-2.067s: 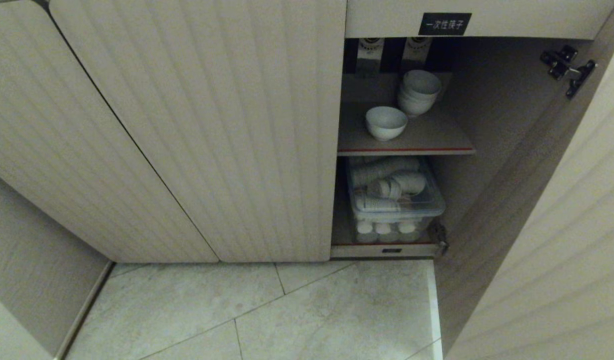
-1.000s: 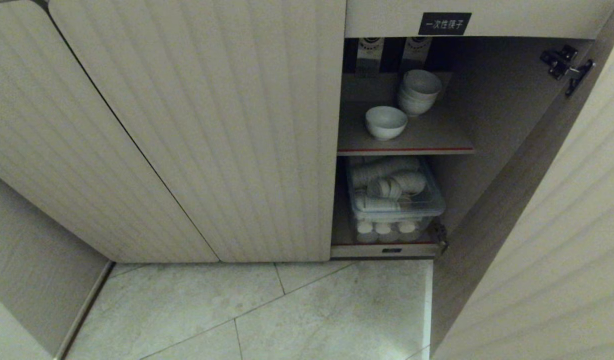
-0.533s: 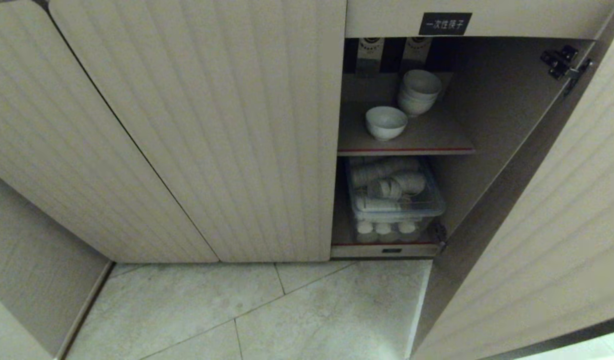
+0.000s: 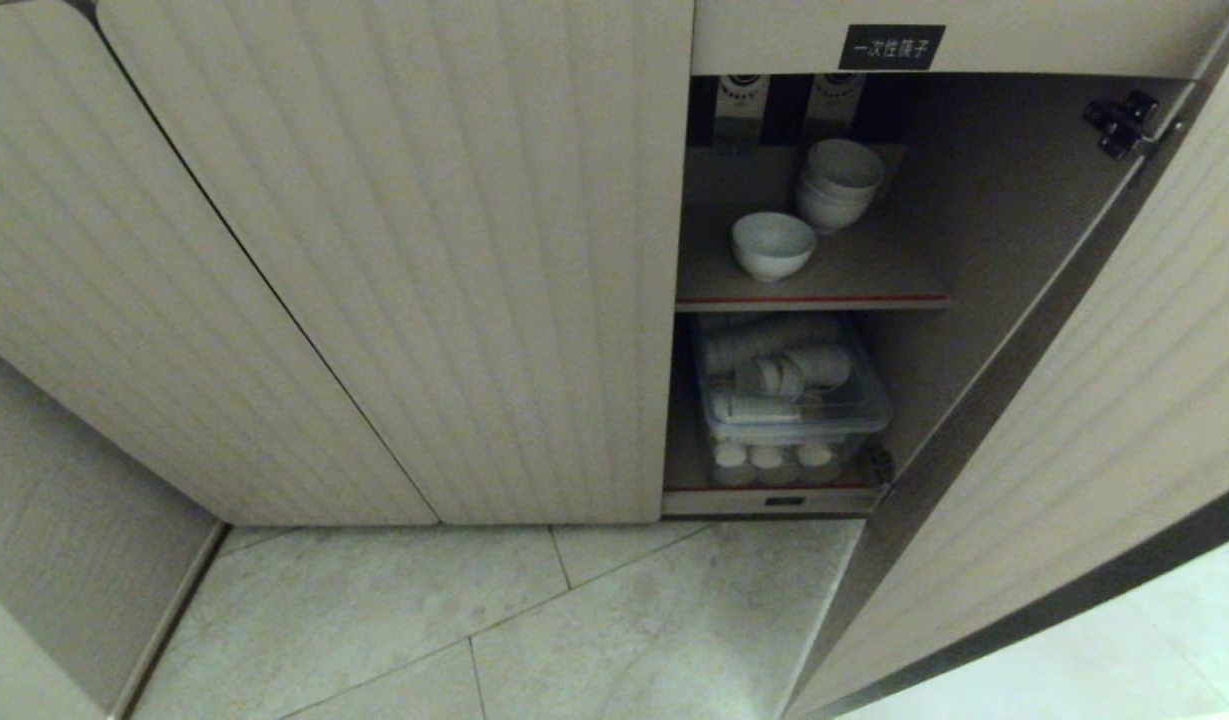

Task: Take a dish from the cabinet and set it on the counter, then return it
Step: Close the cabinet door

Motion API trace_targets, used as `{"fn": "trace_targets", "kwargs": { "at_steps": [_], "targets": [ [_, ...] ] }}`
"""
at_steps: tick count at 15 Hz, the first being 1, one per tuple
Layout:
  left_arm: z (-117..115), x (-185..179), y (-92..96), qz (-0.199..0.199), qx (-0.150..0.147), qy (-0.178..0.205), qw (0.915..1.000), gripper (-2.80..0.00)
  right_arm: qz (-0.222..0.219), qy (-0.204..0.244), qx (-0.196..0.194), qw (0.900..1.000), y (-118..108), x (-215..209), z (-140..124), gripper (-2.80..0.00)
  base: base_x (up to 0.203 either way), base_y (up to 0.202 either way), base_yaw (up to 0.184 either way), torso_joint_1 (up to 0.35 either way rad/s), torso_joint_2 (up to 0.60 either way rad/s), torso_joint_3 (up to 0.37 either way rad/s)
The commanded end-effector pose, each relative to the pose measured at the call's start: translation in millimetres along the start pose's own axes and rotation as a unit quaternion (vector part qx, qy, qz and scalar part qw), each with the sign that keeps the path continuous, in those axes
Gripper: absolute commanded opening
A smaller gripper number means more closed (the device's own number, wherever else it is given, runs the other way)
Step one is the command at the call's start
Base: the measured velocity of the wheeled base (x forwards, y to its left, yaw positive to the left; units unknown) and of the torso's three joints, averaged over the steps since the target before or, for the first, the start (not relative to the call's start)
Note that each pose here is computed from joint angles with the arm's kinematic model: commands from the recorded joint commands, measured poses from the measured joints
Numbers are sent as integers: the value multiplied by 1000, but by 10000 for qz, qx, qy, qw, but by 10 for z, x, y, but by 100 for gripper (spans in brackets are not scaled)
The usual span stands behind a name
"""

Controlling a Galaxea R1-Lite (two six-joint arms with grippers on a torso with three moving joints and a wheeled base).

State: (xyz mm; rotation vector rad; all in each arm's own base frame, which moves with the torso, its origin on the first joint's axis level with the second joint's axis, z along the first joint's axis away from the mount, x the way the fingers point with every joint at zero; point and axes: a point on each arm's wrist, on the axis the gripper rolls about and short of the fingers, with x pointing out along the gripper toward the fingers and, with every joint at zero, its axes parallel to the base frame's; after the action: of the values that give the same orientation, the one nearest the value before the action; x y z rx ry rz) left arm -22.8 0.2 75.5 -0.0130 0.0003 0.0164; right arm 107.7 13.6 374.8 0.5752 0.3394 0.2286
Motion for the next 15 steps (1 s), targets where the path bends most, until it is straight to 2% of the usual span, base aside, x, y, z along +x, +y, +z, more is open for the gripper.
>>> {"fn": "trace_targets", "kwargs": {
  "at_steps": [1, 8, 15],
  "targets": [
    [0, 0, 0, 2, -4, -2, 10000, -280, -17, 179, 25, 9998, -52, 267, -7, -280, 0, 0, 0, 0, 0, 0],
    [0, 0, 0, 2, -4, -2, 10000, -280, 443, 269, -178, 9985, 30, 934, 4, -280, 0, 0, 0, 0, 0, 0],
    [0, 0, 0, 2, -4, -2, 10000, -280, 529, 254, -257, 9979, 121, 1392, -65, -280, 0, 0, 0, 0, 0, 0]
  ]
}}
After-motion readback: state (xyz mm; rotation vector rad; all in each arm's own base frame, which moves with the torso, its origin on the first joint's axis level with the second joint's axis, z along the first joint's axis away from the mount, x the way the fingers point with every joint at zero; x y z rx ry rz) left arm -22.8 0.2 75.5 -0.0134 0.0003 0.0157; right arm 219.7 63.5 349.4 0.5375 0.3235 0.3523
